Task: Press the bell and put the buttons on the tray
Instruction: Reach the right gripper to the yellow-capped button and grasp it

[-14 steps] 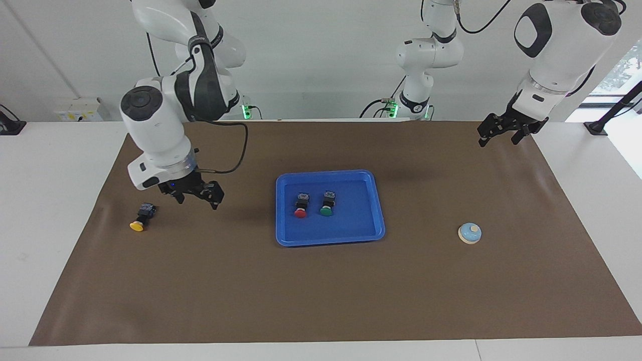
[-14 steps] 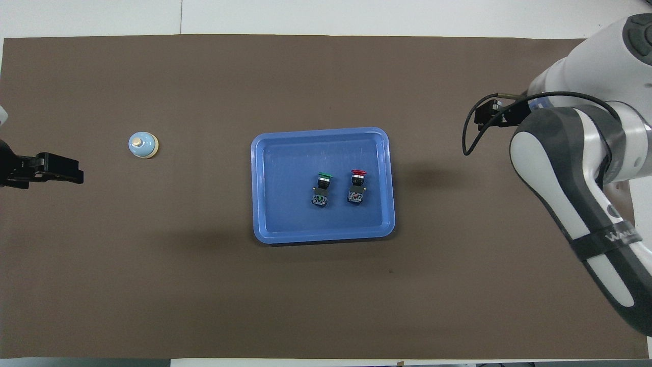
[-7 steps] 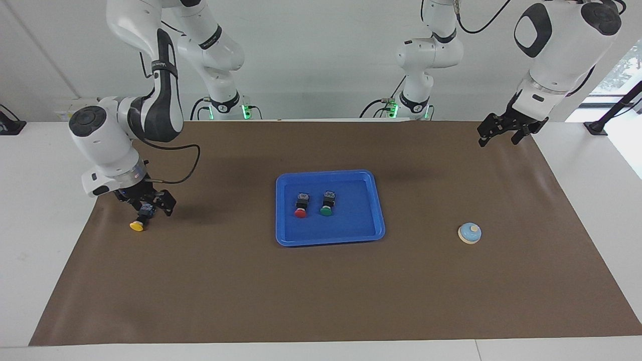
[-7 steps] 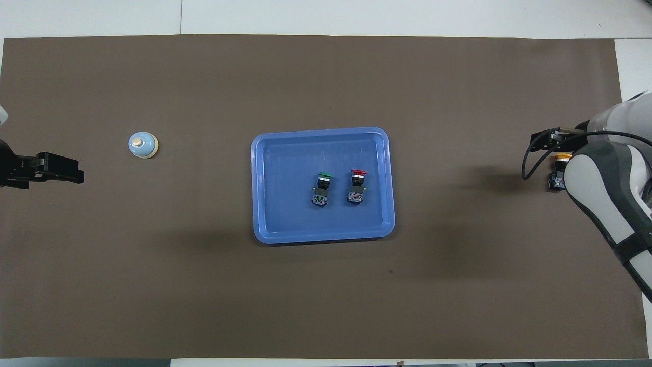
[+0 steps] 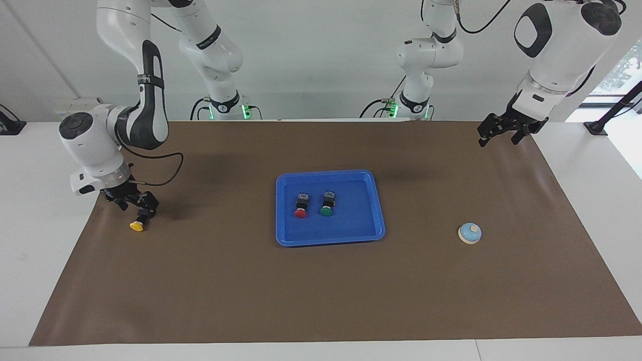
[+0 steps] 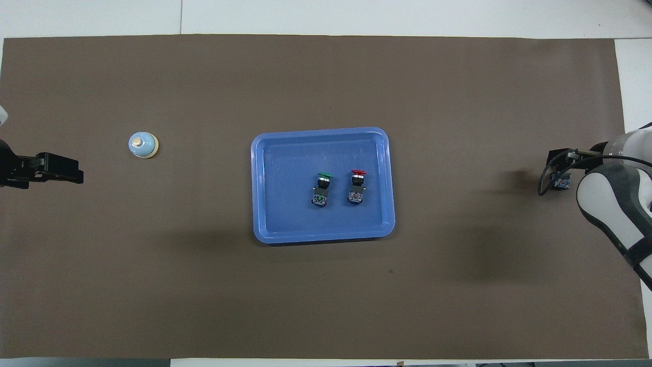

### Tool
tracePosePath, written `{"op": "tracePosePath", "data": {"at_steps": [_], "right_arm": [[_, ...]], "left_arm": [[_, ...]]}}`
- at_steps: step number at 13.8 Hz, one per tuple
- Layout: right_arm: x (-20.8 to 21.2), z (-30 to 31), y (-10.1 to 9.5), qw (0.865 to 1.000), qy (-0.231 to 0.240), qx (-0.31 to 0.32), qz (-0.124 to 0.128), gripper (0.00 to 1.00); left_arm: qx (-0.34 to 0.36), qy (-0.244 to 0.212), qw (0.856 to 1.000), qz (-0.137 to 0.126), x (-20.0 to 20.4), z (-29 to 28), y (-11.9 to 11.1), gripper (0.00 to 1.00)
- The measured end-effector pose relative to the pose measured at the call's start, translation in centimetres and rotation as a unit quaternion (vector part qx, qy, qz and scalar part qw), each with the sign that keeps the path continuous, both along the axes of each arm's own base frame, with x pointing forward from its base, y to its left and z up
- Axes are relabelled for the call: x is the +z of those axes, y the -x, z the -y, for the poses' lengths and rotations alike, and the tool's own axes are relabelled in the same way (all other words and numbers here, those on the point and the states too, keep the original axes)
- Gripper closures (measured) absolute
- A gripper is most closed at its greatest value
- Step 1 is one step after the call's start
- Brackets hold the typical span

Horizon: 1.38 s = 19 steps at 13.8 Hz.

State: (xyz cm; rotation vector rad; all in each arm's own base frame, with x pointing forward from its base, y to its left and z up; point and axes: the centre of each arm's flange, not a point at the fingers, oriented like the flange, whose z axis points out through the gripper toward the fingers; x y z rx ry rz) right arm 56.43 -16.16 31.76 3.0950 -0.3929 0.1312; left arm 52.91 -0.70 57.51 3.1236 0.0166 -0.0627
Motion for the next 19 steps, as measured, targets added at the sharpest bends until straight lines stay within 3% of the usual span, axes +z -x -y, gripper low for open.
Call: {"op": "tracePosePath", "data": {"at_steps": [5,7,8,11,12,17,19], "right_arm": [[-2.9,-0.1,-0.1,1.0,-0.009,0.001,-0.005,0.0],[-2.9,-0.1,-0.1,1.0,-0.009,0.001,-0.005,0.07],[-3.0,0.0,0.0,1.0,-0.009,0.001,-0.008,0.14],[-3.2,0.5,0.5,0.999,-0.011,0.021,-0.028,0.52],[-3.1,0.6,0.7,0.999,-0.011,0.027,-0.032,0.58],[-2.9,0.2,0.5,0.998,-0.011,0.048,-0.036,0.58],[-1.3,-1.7,-0.7,0.997,-0.011,0.067,-0.045,0.58]], "left_arm": [[0.0,0.0,1.0,0.0,0.0,0.0,0.0,0.0],[0.0,0.0,1.0,0.0,0.0,0.0,0.0,0.0],[0.0,0.0,1.0,0.0,0.0,0.0,0.0,0.0],[0.0,0.0,1.0,0.0,0.0,0.0,0.0,0.0],[0.0,0.0,1.0,0.0,0.0,0.0,0.0,0.0],[0.0,0.0,1.0,0.0,0.0,0.0,0.0,0.0],[0.0,0.0,1.0,0.0,0.0,0.0,0.0,0.0]]}}
